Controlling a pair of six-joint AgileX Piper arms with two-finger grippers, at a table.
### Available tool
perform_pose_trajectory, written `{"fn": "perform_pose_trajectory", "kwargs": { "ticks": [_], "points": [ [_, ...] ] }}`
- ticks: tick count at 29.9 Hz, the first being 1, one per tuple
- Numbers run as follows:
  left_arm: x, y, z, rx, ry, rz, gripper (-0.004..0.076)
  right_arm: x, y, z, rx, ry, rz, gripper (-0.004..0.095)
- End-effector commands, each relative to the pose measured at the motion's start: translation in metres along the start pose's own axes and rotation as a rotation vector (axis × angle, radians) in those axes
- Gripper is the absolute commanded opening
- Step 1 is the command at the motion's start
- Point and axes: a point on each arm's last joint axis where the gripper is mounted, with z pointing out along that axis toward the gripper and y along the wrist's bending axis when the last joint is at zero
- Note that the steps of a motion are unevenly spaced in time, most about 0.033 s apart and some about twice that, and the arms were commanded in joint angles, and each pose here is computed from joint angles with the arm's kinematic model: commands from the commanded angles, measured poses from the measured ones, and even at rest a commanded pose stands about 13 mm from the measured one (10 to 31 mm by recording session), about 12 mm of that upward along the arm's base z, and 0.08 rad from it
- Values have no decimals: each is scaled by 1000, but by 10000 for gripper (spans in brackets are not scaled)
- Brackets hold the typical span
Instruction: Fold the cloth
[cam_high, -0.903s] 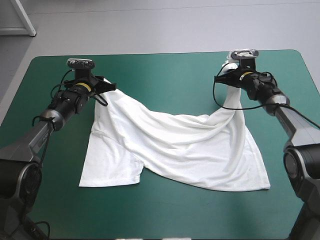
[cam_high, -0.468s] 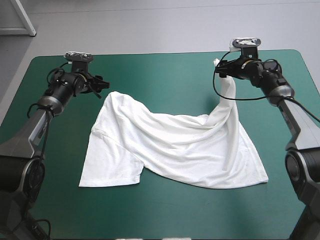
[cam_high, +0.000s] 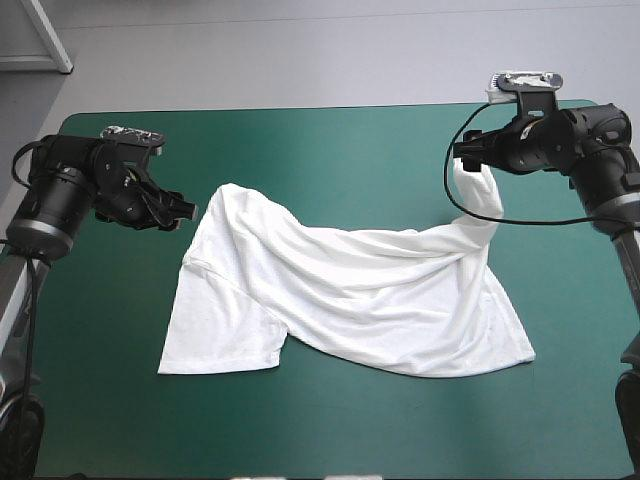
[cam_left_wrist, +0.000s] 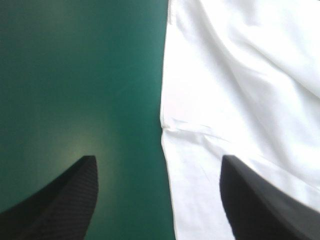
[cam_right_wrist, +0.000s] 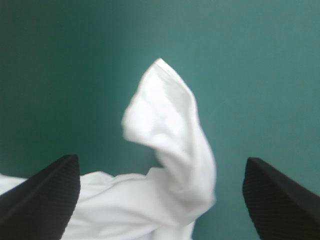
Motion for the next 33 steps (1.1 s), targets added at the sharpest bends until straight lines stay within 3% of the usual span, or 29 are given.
{"fn": "perform_pose_trajectory", "kwargs": {
  "ticks": [1,6,12,17,25,33],
  "points": [
    [11,-2,-28,13,-78,0,504,-4,5,-29,-88,-29,54,832],
    [42,-5,-19,30,25,-7,504,16,6,-37,-89,177,39,832],
    [109,-13,1,70,217,-19,504,58,5,-60,-93,226,34,832],
    [144,-17,13,72,211,-74,504,106,1,-66,-82,275,24,832],
    [151,-23,50,115,212,-111,504,159,-4,-61,-76,341,30,832],
    [145,-25,85,116,284,-119,504,177,-6,-50,-68,382,36,832]
  ]
}}
